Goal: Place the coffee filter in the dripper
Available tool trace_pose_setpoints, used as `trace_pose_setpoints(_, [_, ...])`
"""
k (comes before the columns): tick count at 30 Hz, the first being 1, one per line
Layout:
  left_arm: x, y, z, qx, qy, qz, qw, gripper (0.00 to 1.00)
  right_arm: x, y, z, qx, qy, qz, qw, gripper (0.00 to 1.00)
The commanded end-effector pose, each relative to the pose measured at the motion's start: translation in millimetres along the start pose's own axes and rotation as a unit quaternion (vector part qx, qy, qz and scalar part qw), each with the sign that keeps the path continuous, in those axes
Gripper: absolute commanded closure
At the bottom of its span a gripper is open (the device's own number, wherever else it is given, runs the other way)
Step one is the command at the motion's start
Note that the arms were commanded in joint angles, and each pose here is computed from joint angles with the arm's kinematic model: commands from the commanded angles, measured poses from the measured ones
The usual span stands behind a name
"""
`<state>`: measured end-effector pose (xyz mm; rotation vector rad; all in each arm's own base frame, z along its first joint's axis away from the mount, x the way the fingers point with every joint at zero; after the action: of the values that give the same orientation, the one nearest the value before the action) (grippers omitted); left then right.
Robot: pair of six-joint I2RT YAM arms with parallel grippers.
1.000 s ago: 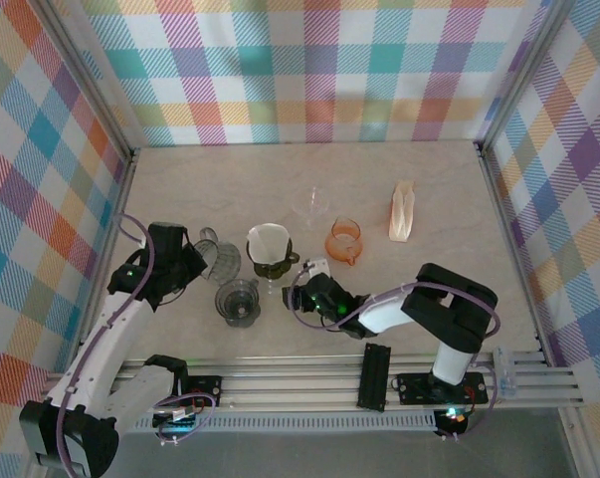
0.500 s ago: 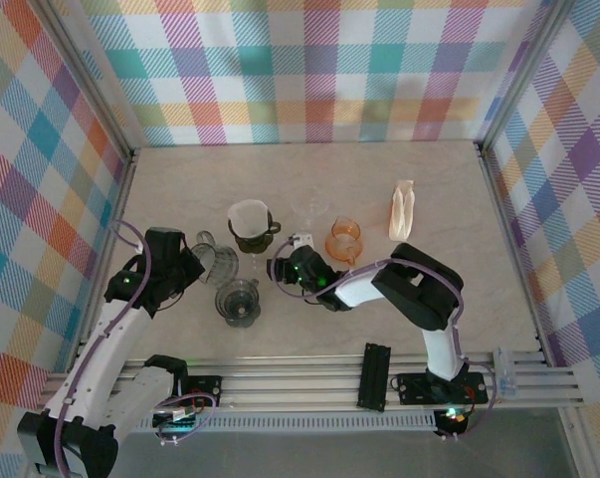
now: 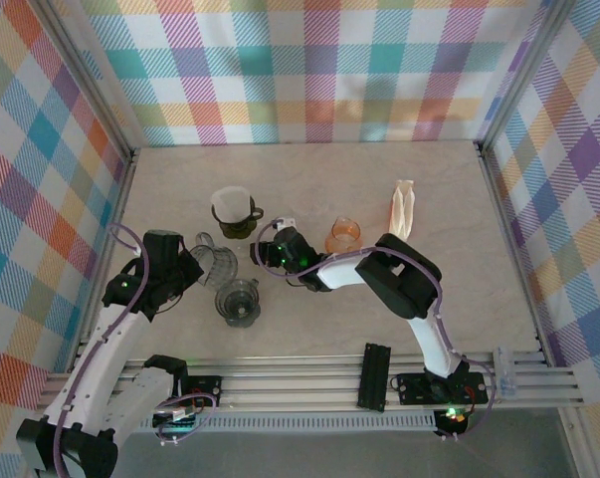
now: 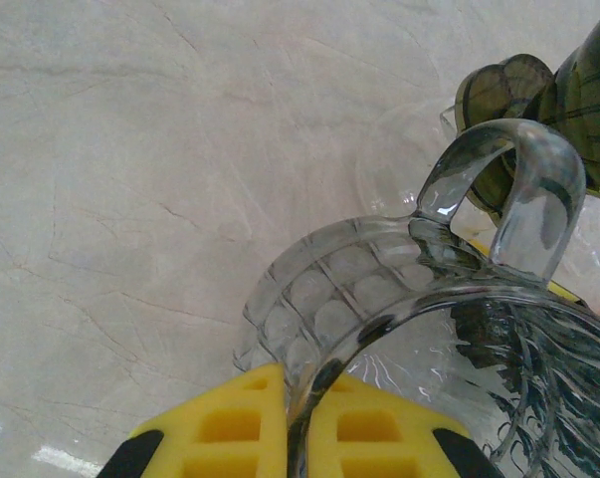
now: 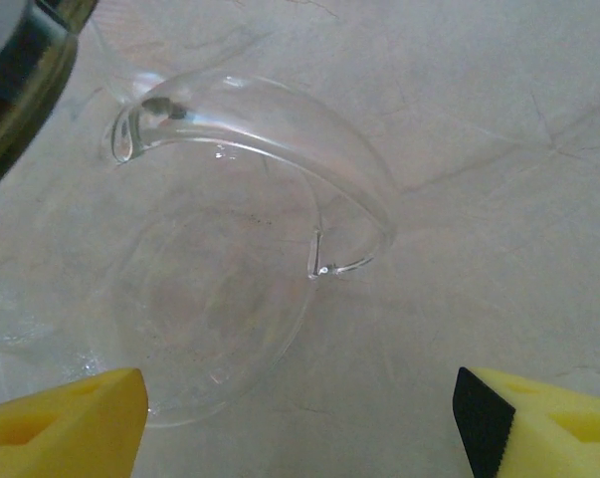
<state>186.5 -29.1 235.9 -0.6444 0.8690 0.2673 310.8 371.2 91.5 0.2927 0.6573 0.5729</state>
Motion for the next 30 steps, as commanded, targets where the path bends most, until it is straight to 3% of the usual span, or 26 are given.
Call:
trace_pose_setpoints(1, [-4, 0, 3, -0.002, -0.009, -0.015, 1.0, 1.0, -5, 0, -1, 0.004, 0.009, 0.008, 1.0, 0.18])
trace_pose_setpoints(10, [-14, -12, 2, 0.007, 0.005, -0.066, 0.998, 1.0, -68, -7, -6, 0.021, 0.017, 0.005, 1.0, 0.19])
trace_pose_setpoints(16, [-28, -34, -8, 0.049, 0.003, -0.092, 0.995, 1.0, -118, -23, -6, 0.027, 0.013, -0.043, 0.999, 0.19])
trace_pose_setpoints(24, [-38, -92, -51, 0.162, 0.015, -0.125, 0.979, 1.0, -186, -48, 7, 0.0, -0.016, -0.154, 0.988, 0.18])
trace_pose_setpoints(30, [-18, -134, -95, 0.238, 0.062, -0.132, 0.96, 1.0, -234, -77, 12, 0.007, -0.046, -0.227, 0.973, 0.18])
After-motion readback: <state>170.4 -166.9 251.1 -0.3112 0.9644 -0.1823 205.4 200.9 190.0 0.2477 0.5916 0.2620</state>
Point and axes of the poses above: each hand's point on the last joint's axis, 136 mm out from that joint toward the fingers, its own x axis out along the fingers, its own y axis along the line the jaws close on, z = x × y, the point moved 9 cm from there along -x, back along the fingers
